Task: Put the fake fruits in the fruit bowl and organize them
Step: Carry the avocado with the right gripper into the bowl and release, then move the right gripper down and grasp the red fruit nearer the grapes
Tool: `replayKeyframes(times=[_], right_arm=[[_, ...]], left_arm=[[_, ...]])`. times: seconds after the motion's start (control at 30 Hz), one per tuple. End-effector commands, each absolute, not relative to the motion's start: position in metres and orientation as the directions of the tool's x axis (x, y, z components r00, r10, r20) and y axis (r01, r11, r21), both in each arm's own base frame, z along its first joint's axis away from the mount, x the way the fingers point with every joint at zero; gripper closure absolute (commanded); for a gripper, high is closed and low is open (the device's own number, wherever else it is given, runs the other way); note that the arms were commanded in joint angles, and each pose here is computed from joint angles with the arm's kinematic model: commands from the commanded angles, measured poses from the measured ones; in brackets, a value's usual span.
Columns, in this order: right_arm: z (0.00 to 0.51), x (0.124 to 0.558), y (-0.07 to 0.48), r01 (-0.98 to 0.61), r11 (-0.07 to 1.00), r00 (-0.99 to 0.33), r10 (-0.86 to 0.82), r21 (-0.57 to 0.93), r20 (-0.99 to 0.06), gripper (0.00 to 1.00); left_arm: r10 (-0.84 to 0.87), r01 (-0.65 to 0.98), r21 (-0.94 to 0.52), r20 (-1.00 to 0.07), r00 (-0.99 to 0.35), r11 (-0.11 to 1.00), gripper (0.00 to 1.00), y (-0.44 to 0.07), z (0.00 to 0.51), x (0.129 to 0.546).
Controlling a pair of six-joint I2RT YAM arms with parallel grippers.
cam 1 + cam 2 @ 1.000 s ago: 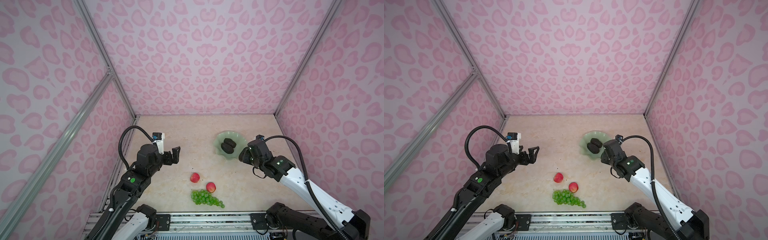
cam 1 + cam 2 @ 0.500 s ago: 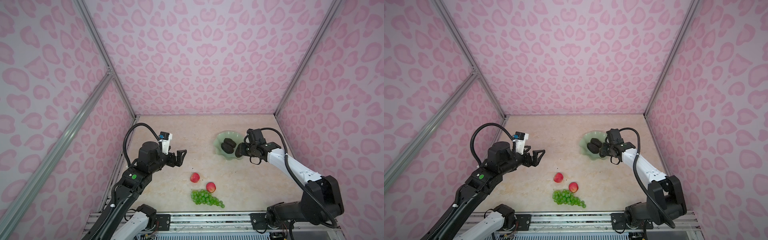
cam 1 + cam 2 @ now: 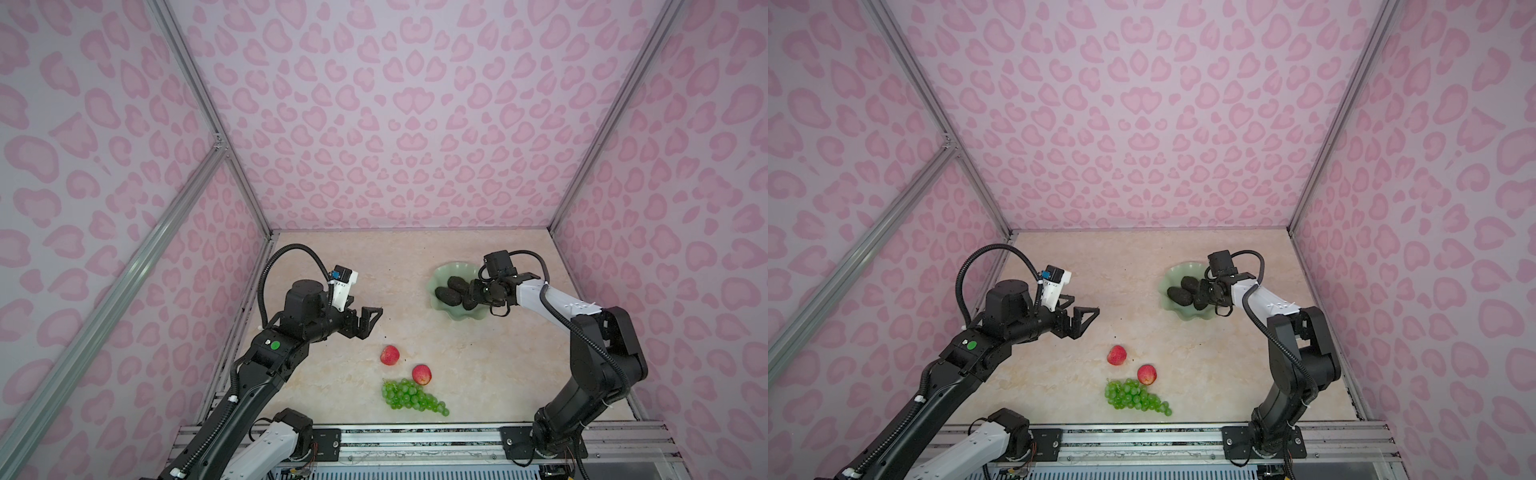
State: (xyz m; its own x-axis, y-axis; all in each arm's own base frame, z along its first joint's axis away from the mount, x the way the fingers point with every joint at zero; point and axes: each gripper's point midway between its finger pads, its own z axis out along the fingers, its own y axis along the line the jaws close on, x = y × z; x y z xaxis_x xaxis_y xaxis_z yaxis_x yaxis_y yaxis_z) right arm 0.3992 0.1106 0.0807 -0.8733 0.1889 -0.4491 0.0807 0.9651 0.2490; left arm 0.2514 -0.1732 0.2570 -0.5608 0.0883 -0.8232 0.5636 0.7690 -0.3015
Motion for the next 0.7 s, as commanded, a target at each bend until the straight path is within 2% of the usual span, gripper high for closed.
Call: replayKeyframes(times=[0.0, 0.07, 0.27, 0.43, 0.57, 0.67], right_arm=[[0.098, 0.409, 0.109, 0.075, 0.967, -0.848, 0.191, 0.245, -0.495, 0.35], [0.108, 0.410, 0.107, 0.070, 0.970, -0.841, 0.183, 0.233, -0.510, 0.32], [0.147, 0.386, 0.123, 0.013, 0.974, -0.811, 0.144, 0.228, -0.567, 0.31], [0.167, 0.320, 0.183, -0.137, 0.960, -0.806, 0.036, 0.246, -0.591, 0.31], [0.149, 0.261, 0.226, -0.181, 0.926, -0.834, 0.033, 0.331, -0.550, 0.30], [0.126, 0.222, 0.253, -0.194, 0.923, -0.862, 0.002, 0.333, -0.507, 0.30]], left_arm=[[0.097, 0.566, -0.288, -0.828, -0.553, 0.773, 0.01, -0.172, 0.257, 0.253], [0.096, 0.558, -0.283, -0.827, -0.554, 0.780, 0.01, -0.171, 0.256, 0.255], [0.096, 0.541, -0.258, -0.836, -0.540, 0.800, 0.01, -0.165, 0.256, 0.256], [0.104, 0.546, -0.255, -0.835, -0.540, 0.798, 0.01, -0.164, 0.252, 0.253], [0.115, 0.554, -0.260, -0.826, -0.551, 0.791, 0.01, -0.166, 0.248, 0.251], [0.115, 0.563, -0.269, -0.825, -0.553, 0.782, 0.01, -0.168, 0.248, 0.249]])
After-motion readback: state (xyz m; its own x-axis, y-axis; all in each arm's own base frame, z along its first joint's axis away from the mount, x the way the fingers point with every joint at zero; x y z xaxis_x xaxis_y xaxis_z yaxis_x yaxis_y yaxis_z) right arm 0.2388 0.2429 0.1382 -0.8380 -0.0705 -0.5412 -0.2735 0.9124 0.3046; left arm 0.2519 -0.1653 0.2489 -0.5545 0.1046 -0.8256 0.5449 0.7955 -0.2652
